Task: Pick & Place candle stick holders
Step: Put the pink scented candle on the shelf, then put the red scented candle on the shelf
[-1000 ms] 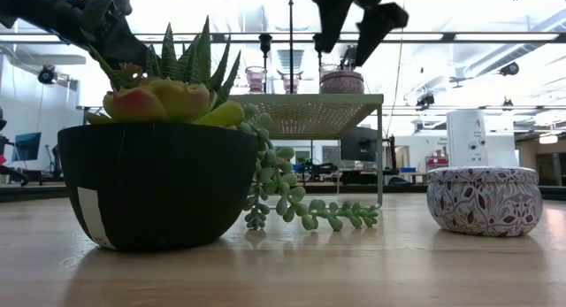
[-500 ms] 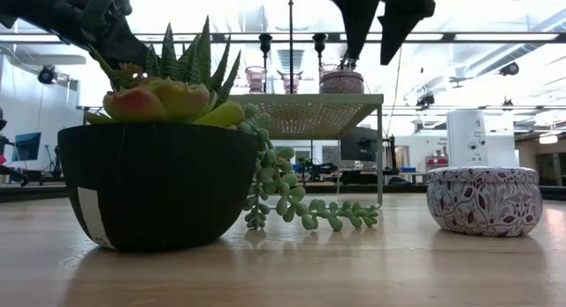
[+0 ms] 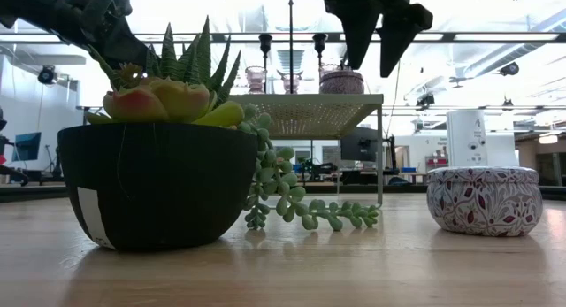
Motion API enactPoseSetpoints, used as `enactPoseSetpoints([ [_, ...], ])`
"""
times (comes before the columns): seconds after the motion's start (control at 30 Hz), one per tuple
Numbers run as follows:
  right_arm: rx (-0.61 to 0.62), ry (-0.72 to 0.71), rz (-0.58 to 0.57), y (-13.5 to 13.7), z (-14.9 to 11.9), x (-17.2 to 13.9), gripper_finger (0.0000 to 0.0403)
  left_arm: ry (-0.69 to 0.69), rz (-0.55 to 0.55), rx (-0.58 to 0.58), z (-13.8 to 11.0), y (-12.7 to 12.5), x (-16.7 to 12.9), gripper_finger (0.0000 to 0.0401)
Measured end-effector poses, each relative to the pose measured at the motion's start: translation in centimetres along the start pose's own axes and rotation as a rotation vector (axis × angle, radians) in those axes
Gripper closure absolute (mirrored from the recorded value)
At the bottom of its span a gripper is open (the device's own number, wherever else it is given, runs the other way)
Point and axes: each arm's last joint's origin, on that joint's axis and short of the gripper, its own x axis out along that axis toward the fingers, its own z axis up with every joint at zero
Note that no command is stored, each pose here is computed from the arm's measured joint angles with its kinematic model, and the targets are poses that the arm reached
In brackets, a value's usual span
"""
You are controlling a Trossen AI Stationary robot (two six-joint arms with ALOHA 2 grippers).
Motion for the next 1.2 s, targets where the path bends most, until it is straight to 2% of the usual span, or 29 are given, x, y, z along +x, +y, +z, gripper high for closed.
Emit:
enactPoseSetpoints([
  [0.27, -0.024, -0.005, 0.021, 0.2, 0.2, 0.9, 0.0125, 0.000, 0.000, 0.000, 0.0, 0.0, 0.0, 0.0185],
  [0.6, -0.060, -0.085, 0.009, 0.4, 0.5, 1.3, 0.0181, 0.000, 0.000, 0.000, 0.0, 0.0, 0.0, 0.0185],
  [0.93, -0.058, -0.145, -0.020, 0.4, 0.7, 1.3, 0.0193, 0.000, 0.000, 0.000, 0.0, 0.0, 0.0, 0.0185],
  [1.2, -0.015, -0.098, -0.003, 0.0, -0.4, 0.1, 0.0193, 0.000, 0.000, 0.000, 0.0, 0.0, 0.0, 0.0185],
])
